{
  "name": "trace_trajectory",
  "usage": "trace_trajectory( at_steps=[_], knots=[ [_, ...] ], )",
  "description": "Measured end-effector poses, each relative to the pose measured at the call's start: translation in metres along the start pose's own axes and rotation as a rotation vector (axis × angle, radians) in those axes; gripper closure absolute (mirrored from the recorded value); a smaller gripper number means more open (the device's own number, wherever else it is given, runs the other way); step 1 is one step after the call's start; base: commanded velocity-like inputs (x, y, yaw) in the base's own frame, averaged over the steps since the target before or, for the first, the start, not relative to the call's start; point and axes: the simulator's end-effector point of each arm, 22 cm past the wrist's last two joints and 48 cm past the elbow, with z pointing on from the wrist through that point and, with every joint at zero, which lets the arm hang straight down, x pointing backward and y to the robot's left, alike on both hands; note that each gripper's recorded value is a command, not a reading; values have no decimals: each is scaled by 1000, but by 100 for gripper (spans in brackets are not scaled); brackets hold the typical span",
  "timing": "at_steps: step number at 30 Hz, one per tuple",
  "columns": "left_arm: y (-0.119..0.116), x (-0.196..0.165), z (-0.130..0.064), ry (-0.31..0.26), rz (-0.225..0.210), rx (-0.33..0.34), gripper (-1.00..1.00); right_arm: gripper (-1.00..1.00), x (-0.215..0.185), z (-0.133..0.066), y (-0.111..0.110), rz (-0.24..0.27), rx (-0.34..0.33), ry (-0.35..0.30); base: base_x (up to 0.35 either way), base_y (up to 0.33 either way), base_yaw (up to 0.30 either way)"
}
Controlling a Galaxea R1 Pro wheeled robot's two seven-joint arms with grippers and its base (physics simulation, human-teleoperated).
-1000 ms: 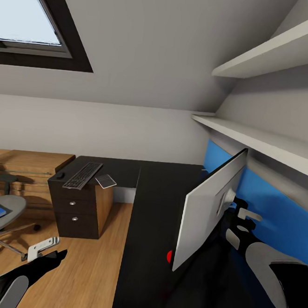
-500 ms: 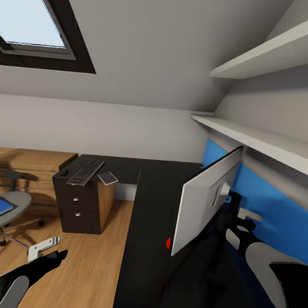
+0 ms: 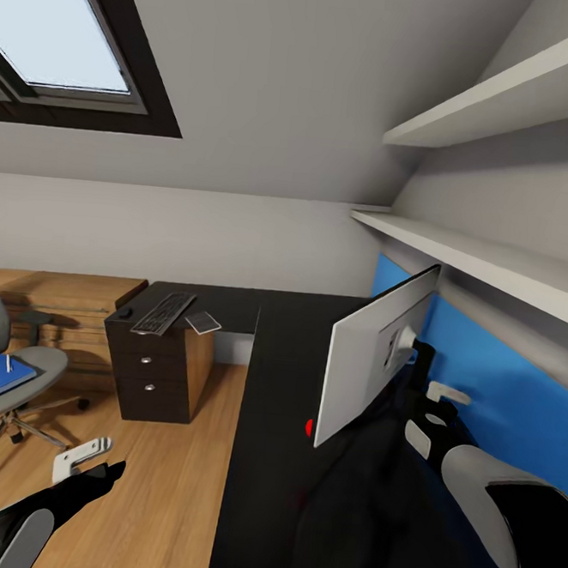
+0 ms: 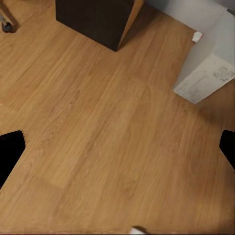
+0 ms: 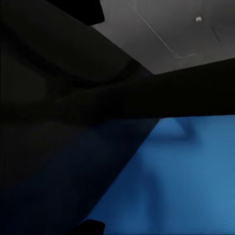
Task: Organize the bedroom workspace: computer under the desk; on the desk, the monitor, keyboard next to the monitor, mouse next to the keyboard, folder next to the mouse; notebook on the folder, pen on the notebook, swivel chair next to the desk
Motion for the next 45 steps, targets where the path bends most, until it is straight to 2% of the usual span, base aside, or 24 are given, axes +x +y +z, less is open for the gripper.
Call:
trace_trajectory(
  at_steps=[5,8,13,17,19,20,24,27,29,40,45],
  knots=[
    [-1,8,3,17,7,2,-100,-100,5,-4,14,-6,-18,15,-331,0,0],
    [-7,24,7,47,50,0,-100,-100,12,-4,22,-21,-33,72,-333,0,0],
    [-6,30,9,47,124,-27,-100,-100,-2,-8,50,-21,-99,140,-306,1,0],
    [-6,30,9,46,132,-30,-100,-100,-7,-19,61,-11,-134,110,-226,64,0],
    [-6,30,9,46,134,-30,-100,-100,-5,-31,62,-10,-133,90,-188,146,0],
    [-6,31,9,46,135,-30,-100,-100,0,-45,55,-13,-103,73,-176,192,0],
    [-6,31,9,46,135,-29,-100,-100,0,-72,40,-7,-35,29,-132,245,0],
    [-7,31,9,46,136,-29,-100,-100,-2,-90,51,-9,-34,4,-53,296,0],
    [-7,31,9,47,136,-28,-100,-100,0,-104,68,-28,-57,-10,1,315,0],
    [-12,34,8,50,130,-20,-100,-100,9,-133,112,-131,-129,-48,190,245,0],
    [-13,35,8,52,128,-19,-100,-100,8,-139,116,-141,-122,-77,280,98,0]
  ],
)
